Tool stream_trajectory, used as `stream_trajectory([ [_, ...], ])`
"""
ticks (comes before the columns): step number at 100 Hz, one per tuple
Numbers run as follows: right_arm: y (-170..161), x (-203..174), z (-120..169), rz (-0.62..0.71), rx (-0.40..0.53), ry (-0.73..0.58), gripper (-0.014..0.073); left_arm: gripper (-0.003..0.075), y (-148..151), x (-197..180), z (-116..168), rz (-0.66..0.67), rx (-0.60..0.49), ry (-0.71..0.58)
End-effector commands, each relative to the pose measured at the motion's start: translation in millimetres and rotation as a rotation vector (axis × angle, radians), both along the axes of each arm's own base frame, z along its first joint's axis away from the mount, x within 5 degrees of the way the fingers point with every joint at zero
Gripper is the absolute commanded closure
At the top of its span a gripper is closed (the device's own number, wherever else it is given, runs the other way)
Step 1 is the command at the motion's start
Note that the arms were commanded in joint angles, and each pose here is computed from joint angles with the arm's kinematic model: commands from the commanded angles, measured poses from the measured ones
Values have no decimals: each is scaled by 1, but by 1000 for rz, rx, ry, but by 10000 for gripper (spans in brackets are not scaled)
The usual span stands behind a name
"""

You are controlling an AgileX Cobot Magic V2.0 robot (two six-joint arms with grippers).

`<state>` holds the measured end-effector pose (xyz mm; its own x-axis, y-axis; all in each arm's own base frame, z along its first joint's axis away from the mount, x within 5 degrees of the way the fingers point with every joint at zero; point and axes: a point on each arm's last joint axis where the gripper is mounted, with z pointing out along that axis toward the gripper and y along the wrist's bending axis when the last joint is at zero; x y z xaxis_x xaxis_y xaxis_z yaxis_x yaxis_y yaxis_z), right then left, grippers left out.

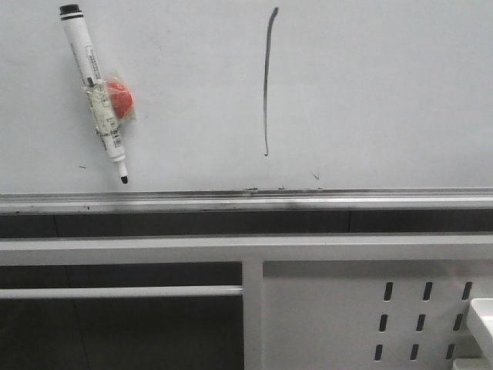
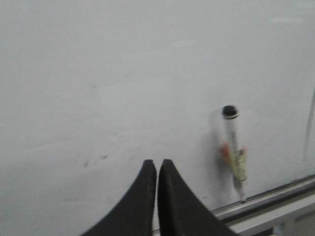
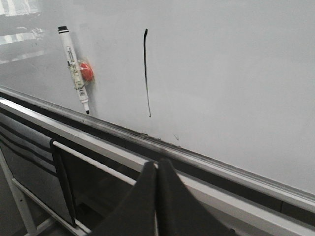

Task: Write number 1 on whiteboard

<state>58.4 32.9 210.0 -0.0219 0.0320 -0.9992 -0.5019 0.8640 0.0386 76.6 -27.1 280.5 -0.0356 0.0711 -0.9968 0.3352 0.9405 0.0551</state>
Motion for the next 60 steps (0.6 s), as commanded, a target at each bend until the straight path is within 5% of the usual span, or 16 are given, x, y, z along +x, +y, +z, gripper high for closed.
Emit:
stream_trajectory([
  [1,-3,2,11,-36,22,-37,664,740,10,-5,0,103,-73,-92],
  [24,-3,2,11,-36,22,-37,664,740,26,-23,-39,319,-71,-91],
  [60,-2,2,11,-34,21,-36,664,740,28,-21,-88,367,-67,-1],
])
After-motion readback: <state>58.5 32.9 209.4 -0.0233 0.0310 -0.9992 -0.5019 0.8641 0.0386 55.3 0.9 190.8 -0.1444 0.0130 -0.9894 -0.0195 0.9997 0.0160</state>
